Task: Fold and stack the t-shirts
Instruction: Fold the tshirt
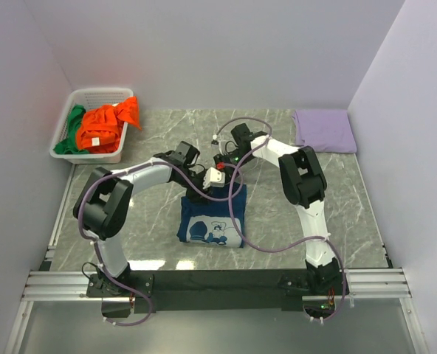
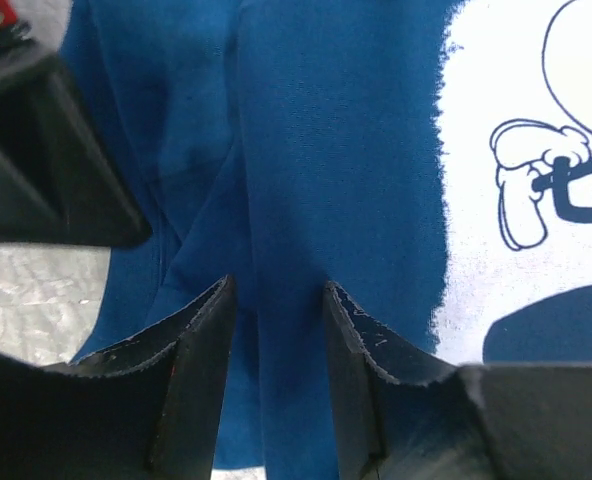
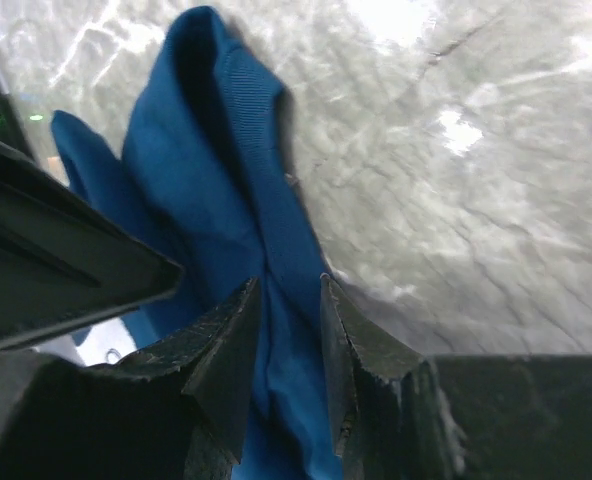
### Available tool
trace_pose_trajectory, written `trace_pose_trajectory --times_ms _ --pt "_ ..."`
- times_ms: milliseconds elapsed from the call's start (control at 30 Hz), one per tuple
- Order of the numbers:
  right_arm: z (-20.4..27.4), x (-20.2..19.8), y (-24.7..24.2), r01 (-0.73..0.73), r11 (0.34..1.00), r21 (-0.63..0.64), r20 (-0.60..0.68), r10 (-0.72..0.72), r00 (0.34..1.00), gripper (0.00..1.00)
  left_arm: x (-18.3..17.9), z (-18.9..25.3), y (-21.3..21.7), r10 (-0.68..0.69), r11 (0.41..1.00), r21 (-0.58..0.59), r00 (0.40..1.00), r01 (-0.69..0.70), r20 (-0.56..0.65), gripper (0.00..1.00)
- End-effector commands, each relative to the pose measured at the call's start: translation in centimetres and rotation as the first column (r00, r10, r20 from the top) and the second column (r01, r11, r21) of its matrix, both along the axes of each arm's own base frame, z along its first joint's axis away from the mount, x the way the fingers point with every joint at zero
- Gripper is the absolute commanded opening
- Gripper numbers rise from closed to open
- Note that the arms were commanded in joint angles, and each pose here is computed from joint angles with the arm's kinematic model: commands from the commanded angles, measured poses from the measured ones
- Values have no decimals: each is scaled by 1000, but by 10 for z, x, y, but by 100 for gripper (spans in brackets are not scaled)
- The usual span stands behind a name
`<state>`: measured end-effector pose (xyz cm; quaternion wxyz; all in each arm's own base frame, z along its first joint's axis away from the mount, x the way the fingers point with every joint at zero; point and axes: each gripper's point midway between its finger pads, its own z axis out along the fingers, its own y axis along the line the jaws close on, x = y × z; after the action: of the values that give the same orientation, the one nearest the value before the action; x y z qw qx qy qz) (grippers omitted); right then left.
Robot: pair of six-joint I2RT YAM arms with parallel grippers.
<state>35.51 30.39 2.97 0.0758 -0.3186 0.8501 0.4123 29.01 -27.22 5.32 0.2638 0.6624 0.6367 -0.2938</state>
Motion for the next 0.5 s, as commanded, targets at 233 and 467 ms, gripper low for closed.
trace_pose_trajectory --times_ms 233,467 --pt "-15 -1 12 2 1000 19 -49 -1 999 36 1 12 -16 -76 997 -29 995 78 67 11" --pt "-24 -14 13 -5 999 41 -134 10 991 30 7 62 -22 -62 988 -122 972 91 227 1"
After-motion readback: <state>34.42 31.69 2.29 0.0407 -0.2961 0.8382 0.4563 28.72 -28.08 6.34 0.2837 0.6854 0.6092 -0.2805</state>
